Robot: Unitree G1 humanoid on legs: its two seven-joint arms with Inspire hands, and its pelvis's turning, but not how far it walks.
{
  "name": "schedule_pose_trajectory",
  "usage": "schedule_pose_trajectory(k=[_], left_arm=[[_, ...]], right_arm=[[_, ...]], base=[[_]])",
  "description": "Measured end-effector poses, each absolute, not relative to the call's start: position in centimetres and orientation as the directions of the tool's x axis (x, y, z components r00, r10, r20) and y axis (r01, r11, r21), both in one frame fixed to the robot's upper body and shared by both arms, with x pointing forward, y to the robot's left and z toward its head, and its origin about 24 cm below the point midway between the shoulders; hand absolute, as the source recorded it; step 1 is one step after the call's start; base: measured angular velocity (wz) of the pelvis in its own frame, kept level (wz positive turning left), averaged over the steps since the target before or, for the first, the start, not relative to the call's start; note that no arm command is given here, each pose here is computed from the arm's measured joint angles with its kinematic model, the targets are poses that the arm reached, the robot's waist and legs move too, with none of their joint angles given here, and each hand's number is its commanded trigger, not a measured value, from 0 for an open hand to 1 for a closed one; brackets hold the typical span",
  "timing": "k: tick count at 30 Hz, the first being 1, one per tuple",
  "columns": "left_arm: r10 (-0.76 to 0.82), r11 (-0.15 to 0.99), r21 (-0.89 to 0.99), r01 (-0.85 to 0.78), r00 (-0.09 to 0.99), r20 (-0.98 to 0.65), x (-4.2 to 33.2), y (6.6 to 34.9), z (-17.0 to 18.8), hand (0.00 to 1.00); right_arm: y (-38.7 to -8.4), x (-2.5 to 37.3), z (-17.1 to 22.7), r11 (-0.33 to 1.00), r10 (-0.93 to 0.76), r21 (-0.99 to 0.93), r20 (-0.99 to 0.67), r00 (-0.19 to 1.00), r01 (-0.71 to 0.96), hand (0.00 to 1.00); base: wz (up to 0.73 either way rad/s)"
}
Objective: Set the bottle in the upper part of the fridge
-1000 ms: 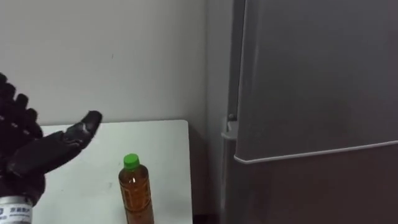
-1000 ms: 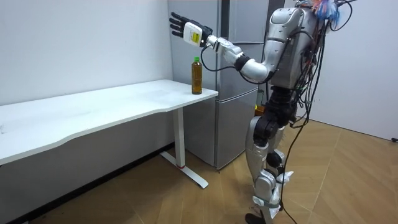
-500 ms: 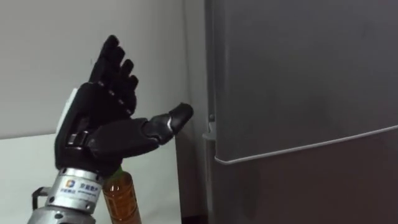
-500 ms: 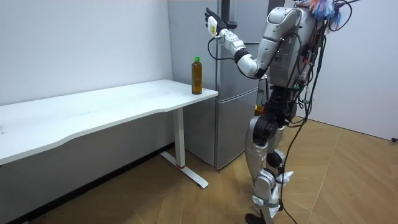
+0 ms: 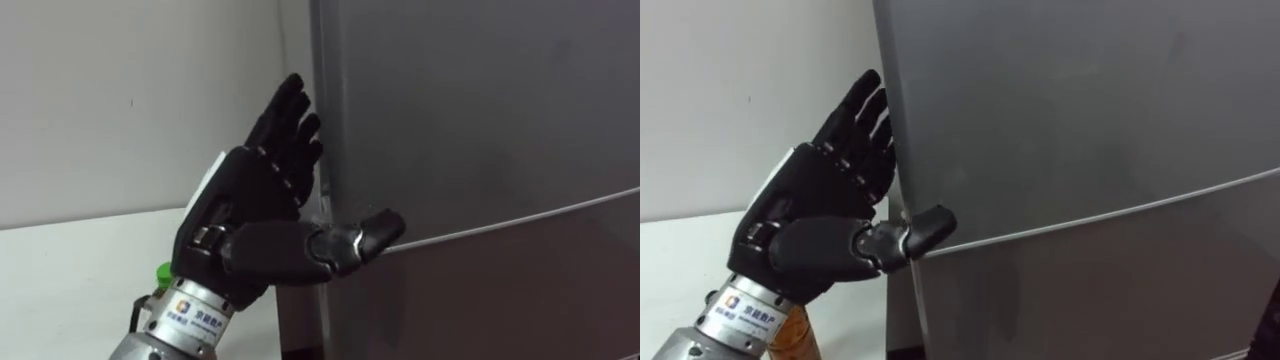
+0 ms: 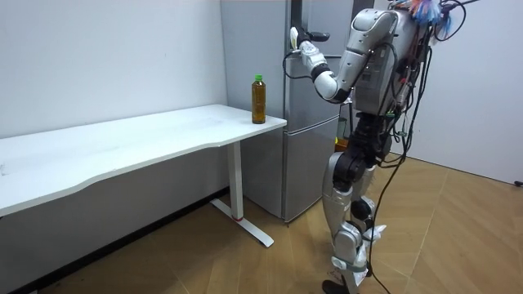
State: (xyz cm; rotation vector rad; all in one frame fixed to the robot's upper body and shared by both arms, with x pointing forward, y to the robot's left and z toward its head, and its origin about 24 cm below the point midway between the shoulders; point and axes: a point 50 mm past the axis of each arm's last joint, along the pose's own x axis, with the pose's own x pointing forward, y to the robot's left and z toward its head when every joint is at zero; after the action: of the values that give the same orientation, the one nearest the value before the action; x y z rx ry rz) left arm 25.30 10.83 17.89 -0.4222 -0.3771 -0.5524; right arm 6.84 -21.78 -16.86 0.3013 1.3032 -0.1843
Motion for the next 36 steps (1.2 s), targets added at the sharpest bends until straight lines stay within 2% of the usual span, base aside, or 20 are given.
schedule_pose_trajectory(k=[15,16,17,18,19,20,21,27,30,32,36], left_arm=[[-0.494,0.735,-0.25,0.63,0.75,0.44,25.2,9.8,17.4,0.0],[-0.497,0.734,-0.247,0.633,0.748,0.441,25.2,9.8,17.4,0.07],[-0.497,0.733,-0.247,0.634,0.747,0.441,25.2,9.8,17.4,0.5],[-0.498,0.732,-0.247,0.635,0.746,0.441,25.2,9.8,17.4,0.64],[-0.499,0.732,-0.247,0.635,0.746,0.441,25.2,9.8,17.4,0.66],[-0.499,0.732,-0.247,0.635,0.746,0.441,25.2,9.8,17.4,0.76],[-0.498,0.732,-0.247,0.635,0.746,0.441,25.2,9.8,17.4,0.81],[-0.474,0.74,-0.274,0.614,0.765,0.436,25.6,10.1,17.0,0.89],[-0.501,0.713,-0.28,0.643,0.746,0.44,25.3,9.5,16.8,0.85],[-0.491,0.726,-0.275,0.631,0.754,0.436,25.5,9.5,16.7,0.76],[-0.487,0.732,-0.269,0.626,0.756,0.438,25.5,9.6,16.7,0.76]], right_arm=[[-21.9,7.6,-16.7,0.961,0.038,0.111,-0.96,0.276,0.252,0.0],[-22.0,7.6,-16.7,0.961,0.038,0.11,-0.96,0.277,0.252,0.0],[-22.0,7.6,-16.7,0.961,0.037,0.11,-0.96,0.278,0.252,0.0],[-22.0,7.6,-16.7,0.962,0.037,0.11,-0.959,0.28,0.251,0.0],[-22.0,7.6,-16.7,0.962,0.035,0.109,-0.958,0.283,0.251,0.0],[-22.0,7.6,-16.7,0.962,0.035,0.109,-0.958,0.283,0.251,0.0],[-22.0,7.6,-16.7,0.962,0.034,0.109,-0.959,0.283,0.251,0.0],[-22.0,7.6,-16.7,0.962,0.034,0.108,-0.959,0.282,0.251,0.0],[-22.0,7.6,-16.7,0.962,0.033,0.107,-0.959,0.281,0.251,0.0],[-22.0,7.7,-16.7,0.963,0.033,0.105,-0.96,0.279,0.247,0.0],[-22.1,7.8,-16.7,0.965,0.033,0.103,-0.96,0.277,0.243,0.0]], base=[[0.0],[0.0],[0.0],[0.0],[0.0],[0.0],[0.0],[0.0],[0.0],[0.0],[0.0]])
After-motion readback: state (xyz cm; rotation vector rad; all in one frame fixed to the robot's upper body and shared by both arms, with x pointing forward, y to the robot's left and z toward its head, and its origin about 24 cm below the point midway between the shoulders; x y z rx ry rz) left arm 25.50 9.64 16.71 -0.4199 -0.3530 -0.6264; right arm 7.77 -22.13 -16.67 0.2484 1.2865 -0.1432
